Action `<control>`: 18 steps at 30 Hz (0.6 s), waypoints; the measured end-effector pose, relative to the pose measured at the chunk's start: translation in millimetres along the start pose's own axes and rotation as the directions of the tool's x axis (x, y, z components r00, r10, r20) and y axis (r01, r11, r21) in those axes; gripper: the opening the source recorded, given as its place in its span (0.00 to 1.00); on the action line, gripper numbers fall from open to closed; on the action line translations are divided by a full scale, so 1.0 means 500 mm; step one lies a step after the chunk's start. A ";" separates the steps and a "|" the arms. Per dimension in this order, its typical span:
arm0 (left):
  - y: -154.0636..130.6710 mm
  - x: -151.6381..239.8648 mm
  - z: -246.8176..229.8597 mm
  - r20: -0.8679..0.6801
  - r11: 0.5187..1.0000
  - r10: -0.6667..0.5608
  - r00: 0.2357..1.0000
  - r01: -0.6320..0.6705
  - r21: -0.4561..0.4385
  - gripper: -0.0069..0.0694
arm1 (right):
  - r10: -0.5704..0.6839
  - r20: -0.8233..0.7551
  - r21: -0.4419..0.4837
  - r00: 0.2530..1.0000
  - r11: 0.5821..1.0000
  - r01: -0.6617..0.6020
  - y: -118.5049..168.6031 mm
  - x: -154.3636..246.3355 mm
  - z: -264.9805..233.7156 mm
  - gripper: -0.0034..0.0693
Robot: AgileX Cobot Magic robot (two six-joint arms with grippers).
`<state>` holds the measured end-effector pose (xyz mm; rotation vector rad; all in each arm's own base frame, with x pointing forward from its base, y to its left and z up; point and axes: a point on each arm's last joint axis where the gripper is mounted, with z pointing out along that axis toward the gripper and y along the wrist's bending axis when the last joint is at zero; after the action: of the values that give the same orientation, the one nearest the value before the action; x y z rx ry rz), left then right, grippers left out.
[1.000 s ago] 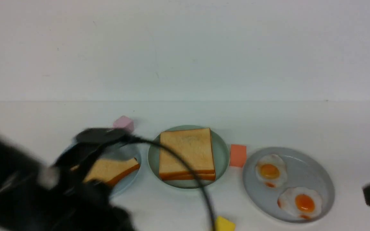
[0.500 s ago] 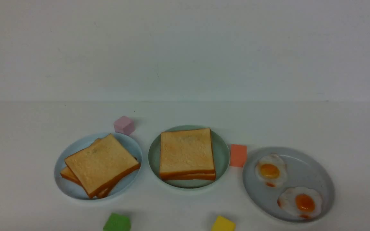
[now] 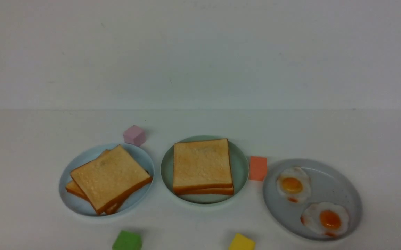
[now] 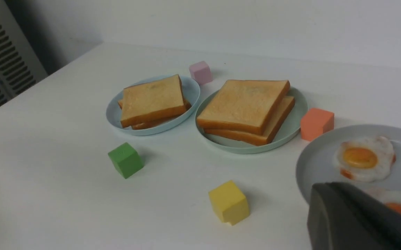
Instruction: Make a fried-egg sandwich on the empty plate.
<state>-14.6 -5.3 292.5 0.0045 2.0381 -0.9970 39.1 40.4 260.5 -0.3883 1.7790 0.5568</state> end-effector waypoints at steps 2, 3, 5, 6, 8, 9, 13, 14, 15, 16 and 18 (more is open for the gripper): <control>0.001 0.000 0.000 0.002 1.000 0.003 1.000 -0.003 -0.004 0.07 | 0.001 -0.004 -0.002 1.000 1.000 -0.001 0.000 0.001 0.000 0.03; 0.001 0.000 0.000 0.003 1.000 0.004 1.000 -0.004 -0.005 0.07 | 0.001 -0.005 -0.003 1.000 1.000 -0.001 0.001 0.001 0.000 0.03; 0.001 0.000 0.000 0.002 1.000 0.004 1.000 -0.004 -0.006 0.07 | 0.001 -0.008 -0.004 1.000 1.000 -0.001 0.001 0.001 0.000 0.04; 0.003 0.000 0.002 0.004 1.000 0.008 1.000 -0.008 -0.012 0.07 | 0.001 -0.010 -0.005 1.000 1.000 -0.001 0.001 0.002 0.000 0.04; 0.016 -0.005 0.010 0.043 0.996 0.066 0.997 -0.063 -0.063 0.07 | 0.001 -0.012 -0.006 1.000 1.000 -0.001 0.001 0.002 0.000 0.04; 0.025 -0.011 0.015 0.088 0.989 0.111 0.990 -0.102 -0.110 0.07 | 0.001 -0.013 -0.006 1.000 1.000 -0.001 0.001 0.002 0.000 0.04; 0.050 -0.029 0.041 0.295 0.946 0.252 0.922 -0.170 -0.275 0.08 | 0.001 -0.015 -0.007 1.000 1.000 -0.001 0.001 0.003 0.000 0.04; 0.053 -0.027 0.043 0.294 0.943 0.254 0.922 -0.169 -0.287 0.08 | 0.001 -0.015 -0.007 1.000 1.000 -0.001 0.001 0.003 0.000 0.04; 0.058 -0.028 0.056 0.356 0.933 0.284 0.890 -0.171 -0.317 0.08 | 0.001 -0.016 -0.008 1.000 1.000 -0.001 0.001 0.003 0.000 0.04; 0.064 -0.026 0.063 0.378 0.926 0.300 0.876 -0.172 -0.337 0.08 | 0.001 -0.016 -0.008 1.000 1.000 -0.001 0.001 0.003 0.000 0.04; 0.078 -0.019 0.083 0.411 0.906 0.346 0.844 -0.187 -0.379 0.08 | 0.001 -0.016 -0.008 1.000 1.000 -0.001 0.001 0.003 0.000 0.04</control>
<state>33.4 -2.5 260.4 -0.1125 1.6637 -0.4169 38.3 41.0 259.3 -0.3984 1.7924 0.5628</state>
